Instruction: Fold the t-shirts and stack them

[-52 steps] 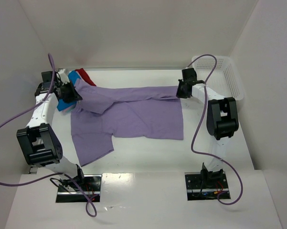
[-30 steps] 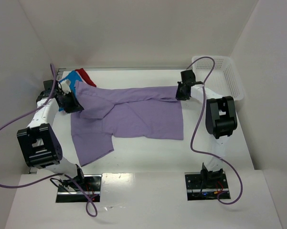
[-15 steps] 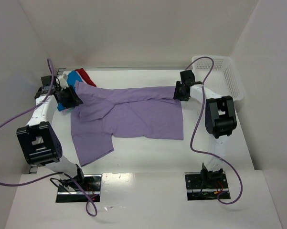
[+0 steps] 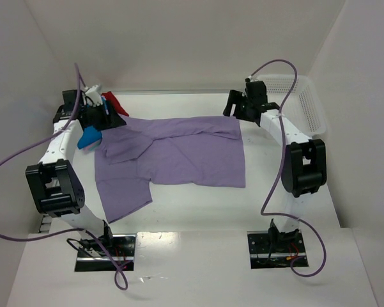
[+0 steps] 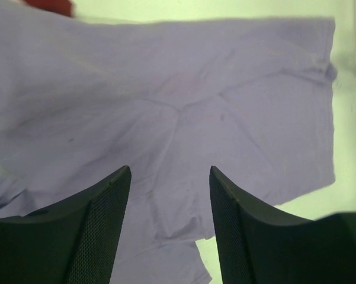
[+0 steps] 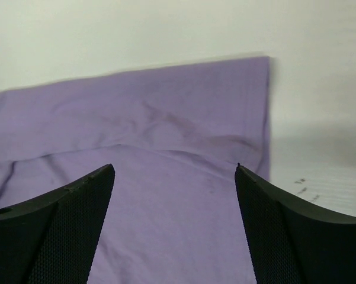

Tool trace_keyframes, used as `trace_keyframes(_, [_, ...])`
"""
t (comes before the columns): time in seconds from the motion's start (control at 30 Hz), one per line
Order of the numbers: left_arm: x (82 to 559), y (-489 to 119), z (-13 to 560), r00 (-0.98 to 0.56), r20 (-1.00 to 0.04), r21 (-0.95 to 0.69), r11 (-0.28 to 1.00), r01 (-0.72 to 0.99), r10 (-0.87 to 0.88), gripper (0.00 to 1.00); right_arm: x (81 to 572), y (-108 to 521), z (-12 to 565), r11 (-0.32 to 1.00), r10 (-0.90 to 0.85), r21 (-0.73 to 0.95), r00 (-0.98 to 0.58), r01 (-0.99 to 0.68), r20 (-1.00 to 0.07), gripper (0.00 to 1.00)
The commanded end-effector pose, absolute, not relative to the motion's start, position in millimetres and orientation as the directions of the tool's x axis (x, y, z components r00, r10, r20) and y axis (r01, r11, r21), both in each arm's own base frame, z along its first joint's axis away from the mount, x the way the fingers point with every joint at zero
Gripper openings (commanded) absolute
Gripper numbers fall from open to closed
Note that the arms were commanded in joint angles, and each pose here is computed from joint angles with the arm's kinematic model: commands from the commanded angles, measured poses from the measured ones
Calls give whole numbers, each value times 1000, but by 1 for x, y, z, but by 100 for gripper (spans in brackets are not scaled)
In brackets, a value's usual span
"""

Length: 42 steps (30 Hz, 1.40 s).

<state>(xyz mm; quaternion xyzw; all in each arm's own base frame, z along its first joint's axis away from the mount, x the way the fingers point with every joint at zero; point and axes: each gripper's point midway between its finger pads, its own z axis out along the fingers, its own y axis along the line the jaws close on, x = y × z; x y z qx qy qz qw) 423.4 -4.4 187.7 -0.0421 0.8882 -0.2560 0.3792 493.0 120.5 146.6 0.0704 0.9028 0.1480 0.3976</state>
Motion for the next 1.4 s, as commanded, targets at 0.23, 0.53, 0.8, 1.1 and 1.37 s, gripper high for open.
trace_keyframes(0.23, [462, -11, 187, -627, -770, -272, 951, 147, -123, 70, 497, 140, 122, 947, 246, 322, -671, 11, -700, 62])
trace_keyframes(0.53, [497, -12, 200, -586, -795, -302, 940, 156, -158, 79, 536, 144, 97, 957, 225, 290, -675, 16, -703, 0])
trace_keyframes(0.8, [503, 1, 212, -560, -813, -272, 955, 118, -162, 88, 560, 144, 59, 975, 185, 214, -726, 54, -662, 0])
trace_keyframes(1.1, [500, 14, 228, -529, -832, -250, 964, 86, -169, 97, 549, 120, 26, 996, 72, 1, -791, 90, -608, 0])
trace_keyframes(1.37, [494, 22, 246, -502, -850, -227, 971, 71, -161, 99, 544, 97, 16, 984, 25, -130, -813, 123, -581, 0])
